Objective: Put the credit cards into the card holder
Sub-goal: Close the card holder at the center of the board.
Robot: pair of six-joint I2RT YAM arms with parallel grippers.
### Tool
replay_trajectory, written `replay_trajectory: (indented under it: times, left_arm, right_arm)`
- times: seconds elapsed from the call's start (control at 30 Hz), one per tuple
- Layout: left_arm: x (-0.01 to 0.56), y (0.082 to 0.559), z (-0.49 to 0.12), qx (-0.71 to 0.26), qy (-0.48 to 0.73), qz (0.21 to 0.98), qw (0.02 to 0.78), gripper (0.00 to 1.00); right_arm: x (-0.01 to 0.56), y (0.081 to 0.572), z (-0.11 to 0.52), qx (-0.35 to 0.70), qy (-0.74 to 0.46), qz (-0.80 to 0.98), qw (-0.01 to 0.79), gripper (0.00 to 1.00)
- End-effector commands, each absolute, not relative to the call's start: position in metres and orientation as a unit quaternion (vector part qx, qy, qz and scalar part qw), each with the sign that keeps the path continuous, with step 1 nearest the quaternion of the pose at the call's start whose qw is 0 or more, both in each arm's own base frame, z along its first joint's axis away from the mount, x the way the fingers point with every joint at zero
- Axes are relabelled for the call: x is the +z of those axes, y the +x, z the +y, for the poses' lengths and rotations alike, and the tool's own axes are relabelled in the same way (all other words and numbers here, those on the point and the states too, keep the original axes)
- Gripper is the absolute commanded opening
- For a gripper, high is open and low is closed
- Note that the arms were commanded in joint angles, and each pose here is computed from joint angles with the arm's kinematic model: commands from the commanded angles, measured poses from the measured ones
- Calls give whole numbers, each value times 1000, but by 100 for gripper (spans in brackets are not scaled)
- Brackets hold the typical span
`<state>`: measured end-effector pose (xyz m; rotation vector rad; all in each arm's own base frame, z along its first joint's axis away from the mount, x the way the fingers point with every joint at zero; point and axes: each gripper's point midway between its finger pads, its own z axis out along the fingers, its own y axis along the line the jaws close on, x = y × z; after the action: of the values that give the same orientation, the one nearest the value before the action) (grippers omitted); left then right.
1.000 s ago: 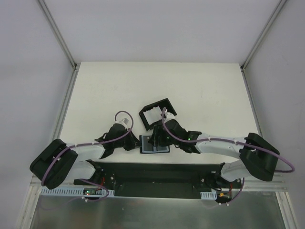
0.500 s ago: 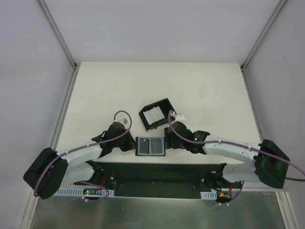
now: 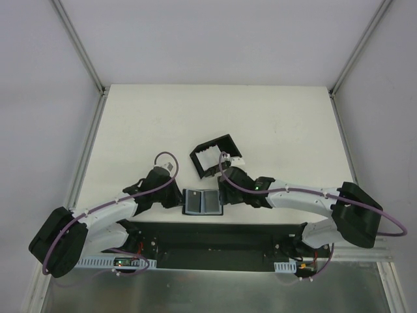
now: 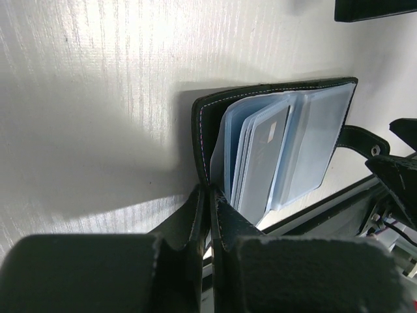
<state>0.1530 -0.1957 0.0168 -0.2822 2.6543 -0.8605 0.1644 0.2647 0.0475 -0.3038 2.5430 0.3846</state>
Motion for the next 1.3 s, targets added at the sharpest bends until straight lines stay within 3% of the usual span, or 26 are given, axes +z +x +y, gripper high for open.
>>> replay_trajectory:
  times: [0.0, 0.17, 0.37, 0.53, 0.6, 1.1, 1.27]
  left_arm:
    - [14, 149, -188, -274, -85, 943, 166, 0]
    - [19, 152, -188, -274, -86, 942, 173, 0]
    - [23, 155, -189, -273, -83, 942, 177, 0]
    - [27, 157, -189, -272, -81, 941, 183, 0]
    - [31, 159, -190, -273, -77, 941, 186, 0]
    - [82, 164, -232, -348, -4, 922, 172, 0]
    - [92, 164, -246, -356, 13, 918, 174, 12]
  right_arm:
    - [58, 166, 281, 155, -124, 941, 274, 63]
    - [59, 166, 280, 142, -115, 945, 273, 59]
    - [43, 158, 281, 131, -113, 952, 254, 40]
    - [42, 158, 275, 130, -105, 950, 262, 14]
    - [43, 159, 273, 133, -102, 949, 267, 8]
    - [39, 167, 293, 198, -76, 930, 299, 1]
    - [35, 166, 293, 198, -73, 931, 298, 0]
